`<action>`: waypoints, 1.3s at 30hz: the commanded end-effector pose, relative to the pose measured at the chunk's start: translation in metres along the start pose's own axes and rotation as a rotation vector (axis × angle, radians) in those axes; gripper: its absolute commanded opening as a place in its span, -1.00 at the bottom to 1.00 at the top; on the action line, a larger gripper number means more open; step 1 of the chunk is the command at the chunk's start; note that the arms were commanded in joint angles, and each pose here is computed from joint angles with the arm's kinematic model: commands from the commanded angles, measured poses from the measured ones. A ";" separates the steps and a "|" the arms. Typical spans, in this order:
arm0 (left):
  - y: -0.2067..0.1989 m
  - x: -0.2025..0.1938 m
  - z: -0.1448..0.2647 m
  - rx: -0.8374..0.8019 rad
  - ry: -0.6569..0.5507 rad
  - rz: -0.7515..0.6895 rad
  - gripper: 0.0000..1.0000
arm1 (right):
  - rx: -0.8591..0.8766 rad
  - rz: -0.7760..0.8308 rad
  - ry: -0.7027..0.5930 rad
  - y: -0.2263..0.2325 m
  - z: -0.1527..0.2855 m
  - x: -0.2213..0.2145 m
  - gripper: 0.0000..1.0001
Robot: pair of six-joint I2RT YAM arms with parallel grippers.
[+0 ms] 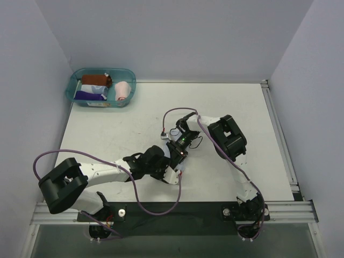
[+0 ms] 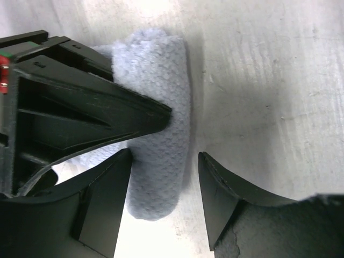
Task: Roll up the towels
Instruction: Roll the towel
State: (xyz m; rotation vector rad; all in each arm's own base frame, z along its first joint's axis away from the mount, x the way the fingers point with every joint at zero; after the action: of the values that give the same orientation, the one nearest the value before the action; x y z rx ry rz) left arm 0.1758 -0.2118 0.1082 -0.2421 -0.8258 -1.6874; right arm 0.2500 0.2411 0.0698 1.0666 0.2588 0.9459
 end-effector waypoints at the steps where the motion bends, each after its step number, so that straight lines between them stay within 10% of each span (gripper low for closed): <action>1: 0.020 0.021 0.013 0.058 -0.068 -0.004 0.27 | -0.048 0.015 0.072 -0.014 -0.005 -0.009 -1.00; 15: 0.004 0.003 -0.009 -0.089 -0.003 -0.017 0.17 | -0.051 0.016 0.062 -0.014 -0.002 -0.008 -1.00; 22: -0.009 -0.002 -0.011 -0.266 0.098 0.041 -0.27 | -0.097 0.017 0.047 -0.014 0.011 -0.003 -1.00; 29: -0.022 -0.005 -0.004 -0.413 0.172 0.137 -1.00 | -0.225 0.035 -0.058 -0.003 0.065 0.008 -0.21; 39: 0.003 -0.011 -0.009 -0.591 0.260 0.416 -1.00 | -0.471 0.089 -0.355 0.053 0.187 -0.022 -0.21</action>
State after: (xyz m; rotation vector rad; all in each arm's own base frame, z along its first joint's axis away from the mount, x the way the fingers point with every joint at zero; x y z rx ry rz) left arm 0.1979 -0.2318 0.1123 -0.4557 -0.3780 -1.6189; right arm 0.3321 0.1429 0.1487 0.8435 -0.1691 0.8304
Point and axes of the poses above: each gripper's point midway between its finger pads, its own z axis back along the fingers, its own y axis along the line the jaws close on, x = y × z, the point moved 10 cm from there along z, back along the fingers, and after that the axes turned 13 degrees about z, right-handed, at the moved point
